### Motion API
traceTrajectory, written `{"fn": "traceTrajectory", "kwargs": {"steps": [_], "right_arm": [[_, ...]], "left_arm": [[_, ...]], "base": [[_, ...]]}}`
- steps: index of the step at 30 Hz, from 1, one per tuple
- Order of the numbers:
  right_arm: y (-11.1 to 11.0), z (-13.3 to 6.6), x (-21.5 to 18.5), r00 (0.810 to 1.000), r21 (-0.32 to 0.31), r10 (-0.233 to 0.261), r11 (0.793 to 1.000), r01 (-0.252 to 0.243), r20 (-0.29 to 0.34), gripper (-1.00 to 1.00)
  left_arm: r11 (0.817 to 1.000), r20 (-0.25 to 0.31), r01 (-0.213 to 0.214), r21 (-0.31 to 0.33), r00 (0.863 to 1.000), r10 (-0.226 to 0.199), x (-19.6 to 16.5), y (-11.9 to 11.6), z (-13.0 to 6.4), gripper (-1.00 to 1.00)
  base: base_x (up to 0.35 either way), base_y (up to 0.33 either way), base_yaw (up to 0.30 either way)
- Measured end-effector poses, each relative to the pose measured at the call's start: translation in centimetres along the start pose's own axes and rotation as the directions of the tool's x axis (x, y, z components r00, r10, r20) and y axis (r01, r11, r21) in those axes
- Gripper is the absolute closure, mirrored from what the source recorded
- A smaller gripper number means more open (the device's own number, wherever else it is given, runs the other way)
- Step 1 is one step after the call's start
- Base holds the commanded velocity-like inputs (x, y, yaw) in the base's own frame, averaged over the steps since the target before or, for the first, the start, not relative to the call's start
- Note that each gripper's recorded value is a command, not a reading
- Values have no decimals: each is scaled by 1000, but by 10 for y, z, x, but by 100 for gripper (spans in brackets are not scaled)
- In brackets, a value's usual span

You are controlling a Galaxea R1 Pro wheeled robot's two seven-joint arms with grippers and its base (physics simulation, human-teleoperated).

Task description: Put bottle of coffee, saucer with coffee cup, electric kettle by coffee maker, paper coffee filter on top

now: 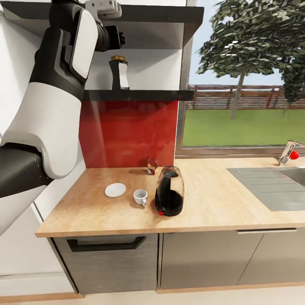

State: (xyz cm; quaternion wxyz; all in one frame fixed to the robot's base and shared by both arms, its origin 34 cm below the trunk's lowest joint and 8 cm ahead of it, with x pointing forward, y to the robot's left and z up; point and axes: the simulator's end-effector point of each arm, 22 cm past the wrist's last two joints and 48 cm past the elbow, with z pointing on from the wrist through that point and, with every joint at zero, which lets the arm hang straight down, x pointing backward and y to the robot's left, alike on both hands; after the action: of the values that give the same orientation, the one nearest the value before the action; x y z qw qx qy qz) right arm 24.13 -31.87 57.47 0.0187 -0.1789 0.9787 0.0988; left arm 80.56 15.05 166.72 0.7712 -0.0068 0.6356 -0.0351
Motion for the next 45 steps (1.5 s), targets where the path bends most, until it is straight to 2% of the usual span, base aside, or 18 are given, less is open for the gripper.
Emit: {"fn": "traceTrajectory", "kwargs": {"steps": [17,27,33,45], "right_arm": [[6,-15,7,1000,-2,0,1000,0,-6,-100],[6,-15,7,1000,-2,0,1000,0,-7,-100],[6,-15,8,1000,-3,0,1000,0,-8,-100],[7,-14,11,1000,-5,1,1000,-1,-12,-100]], "left_arm": [[1000,-1,0,0,1000,0,-15,-1,0,-100],[1000,-24,3,-2,1000,-3,3,0,5,-100],[1000,6,25,-6,1000,-25,17,3,13,-100],[1000,9,29,-7,1000,-29,22,4,14,-100]], "base": [[0,0,0],[62,0,0],[92,0,0],[122,0,0]]}}
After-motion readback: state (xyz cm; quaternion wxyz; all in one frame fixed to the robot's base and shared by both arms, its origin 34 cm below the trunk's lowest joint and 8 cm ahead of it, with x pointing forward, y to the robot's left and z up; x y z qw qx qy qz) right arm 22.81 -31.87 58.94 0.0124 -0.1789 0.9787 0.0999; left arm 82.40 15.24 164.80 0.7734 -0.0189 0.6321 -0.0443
